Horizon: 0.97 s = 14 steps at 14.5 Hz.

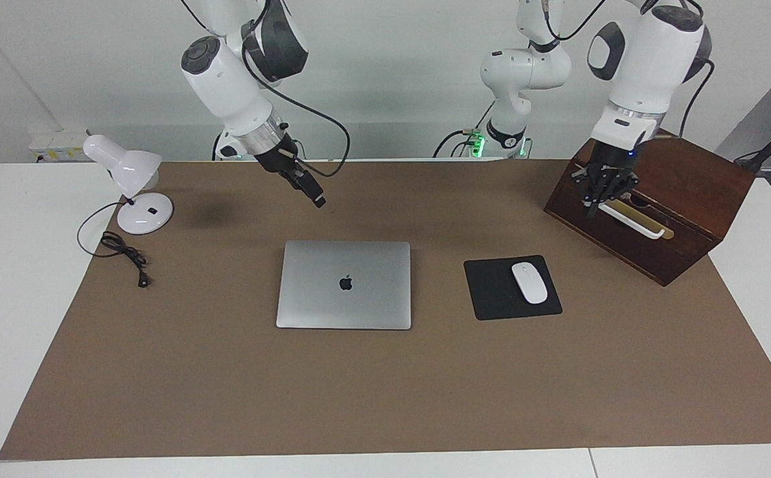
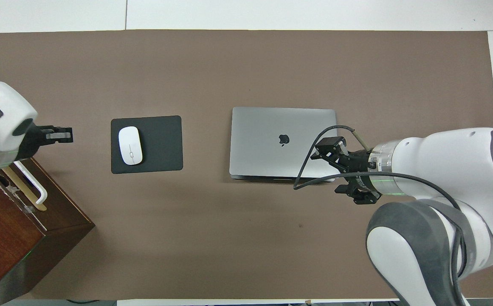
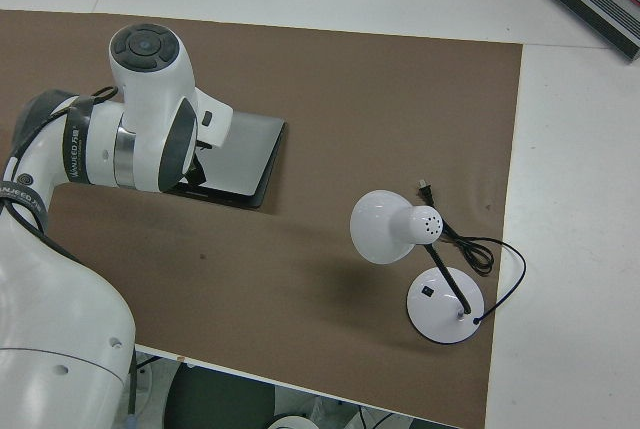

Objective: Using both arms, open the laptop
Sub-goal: 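Move the left gripper toward the laptop while the right gripper holds its edge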

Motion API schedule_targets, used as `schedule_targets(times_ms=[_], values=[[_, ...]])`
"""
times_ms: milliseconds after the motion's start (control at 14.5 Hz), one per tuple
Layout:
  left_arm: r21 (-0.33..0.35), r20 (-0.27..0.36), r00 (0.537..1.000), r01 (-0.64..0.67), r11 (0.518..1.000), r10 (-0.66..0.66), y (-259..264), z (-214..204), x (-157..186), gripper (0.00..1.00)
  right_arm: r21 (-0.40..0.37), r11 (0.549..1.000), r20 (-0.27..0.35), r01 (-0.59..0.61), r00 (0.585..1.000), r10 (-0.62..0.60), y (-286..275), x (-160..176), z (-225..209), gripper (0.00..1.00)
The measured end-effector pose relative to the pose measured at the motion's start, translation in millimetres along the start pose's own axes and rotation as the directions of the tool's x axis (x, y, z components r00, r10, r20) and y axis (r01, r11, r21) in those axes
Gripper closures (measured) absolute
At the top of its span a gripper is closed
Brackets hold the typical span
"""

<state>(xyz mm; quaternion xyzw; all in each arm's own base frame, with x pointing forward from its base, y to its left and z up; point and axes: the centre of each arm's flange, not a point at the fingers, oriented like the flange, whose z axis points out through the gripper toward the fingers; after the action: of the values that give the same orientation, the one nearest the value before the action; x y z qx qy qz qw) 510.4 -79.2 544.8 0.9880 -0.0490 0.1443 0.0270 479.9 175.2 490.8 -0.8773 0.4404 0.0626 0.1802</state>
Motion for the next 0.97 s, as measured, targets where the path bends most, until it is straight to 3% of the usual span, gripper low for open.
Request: schedule_targets(times_ms=[967], values=[[-0.064, -0.238, 0.95, -0.224, 0.972, 0.203, 102.3, 99.0, -100.6, 0.99, 0.237, 0.961, -0.032, -0.144, 0.987, 0.156, 16.3, -20.5, 75.2, 0.0]])
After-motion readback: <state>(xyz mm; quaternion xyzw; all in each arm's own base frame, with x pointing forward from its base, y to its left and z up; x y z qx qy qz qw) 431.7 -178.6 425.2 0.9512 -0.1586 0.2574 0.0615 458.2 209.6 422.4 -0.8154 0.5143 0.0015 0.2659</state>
